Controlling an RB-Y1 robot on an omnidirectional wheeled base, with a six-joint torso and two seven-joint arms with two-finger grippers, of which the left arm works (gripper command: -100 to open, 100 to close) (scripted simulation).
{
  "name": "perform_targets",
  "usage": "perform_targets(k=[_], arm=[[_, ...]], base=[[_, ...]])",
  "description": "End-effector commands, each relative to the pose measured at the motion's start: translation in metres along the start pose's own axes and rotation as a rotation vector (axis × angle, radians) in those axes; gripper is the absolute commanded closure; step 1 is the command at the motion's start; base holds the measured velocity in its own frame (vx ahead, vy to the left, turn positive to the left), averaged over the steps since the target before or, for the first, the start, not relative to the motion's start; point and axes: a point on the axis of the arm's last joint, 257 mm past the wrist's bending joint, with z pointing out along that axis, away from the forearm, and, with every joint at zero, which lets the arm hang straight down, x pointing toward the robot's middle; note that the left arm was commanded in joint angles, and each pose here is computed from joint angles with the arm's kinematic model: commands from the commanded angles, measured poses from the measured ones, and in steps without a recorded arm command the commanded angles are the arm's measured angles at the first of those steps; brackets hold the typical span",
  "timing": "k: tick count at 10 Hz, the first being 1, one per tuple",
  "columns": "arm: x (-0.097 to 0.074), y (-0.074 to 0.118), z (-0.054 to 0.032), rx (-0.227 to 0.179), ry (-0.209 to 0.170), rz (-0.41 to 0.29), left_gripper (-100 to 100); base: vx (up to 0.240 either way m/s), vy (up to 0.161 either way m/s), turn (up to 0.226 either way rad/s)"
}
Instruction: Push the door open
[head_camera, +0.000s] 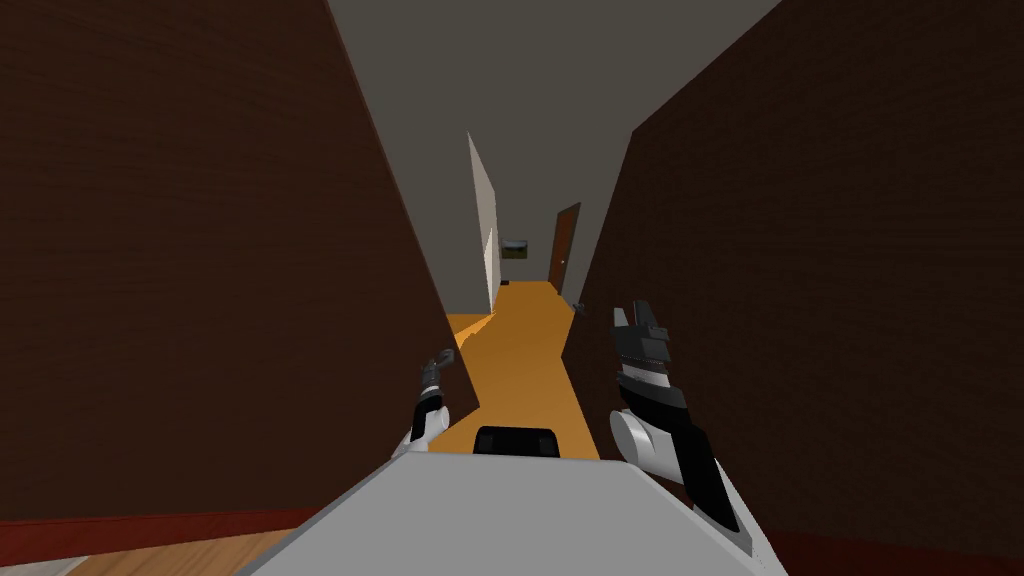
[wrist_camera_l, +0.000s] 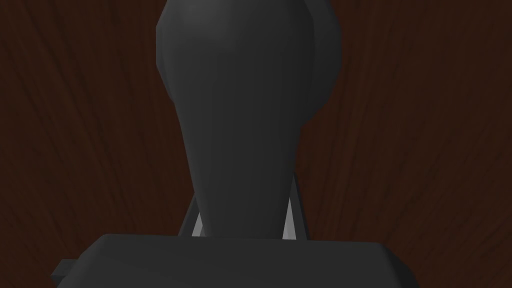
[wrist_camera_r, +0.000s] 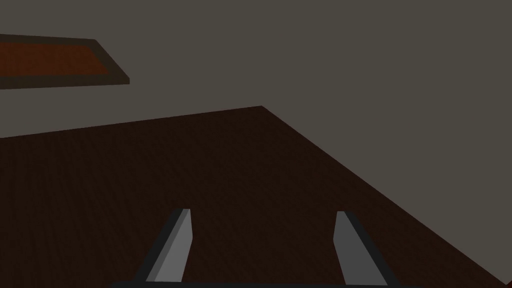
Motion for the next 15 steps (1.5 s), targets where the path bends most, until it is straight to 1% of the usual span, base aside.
perform_targets(k=[1,4,8,12,13,15], arm=[[-0.005,-0.001,0.0015,0.003,-0.005,0.000,100],[-0.019,0.000,0.0018,0.002,-0.017,0.001,100],[-0.045,0.003,0.0014,0.000,-0.042,0.001,100],[-0.075,0.005,-0.0001,-0.002,-0.071,-0.001,100],[-0.087,0.005,-0.0009,-0.003,-0.083,-0.002,100],[-0.103,0.006,-0.0022,-0.003,-0.098,-0.003,100]], base=[[0.192,-0.003,0.070],[0.201,-0.007,0.071],[0.190,0.015,0.077],[0.213,-0.014,0.110],[0.221,-0.013,0.132],[0.231,-0.013,0.122]])
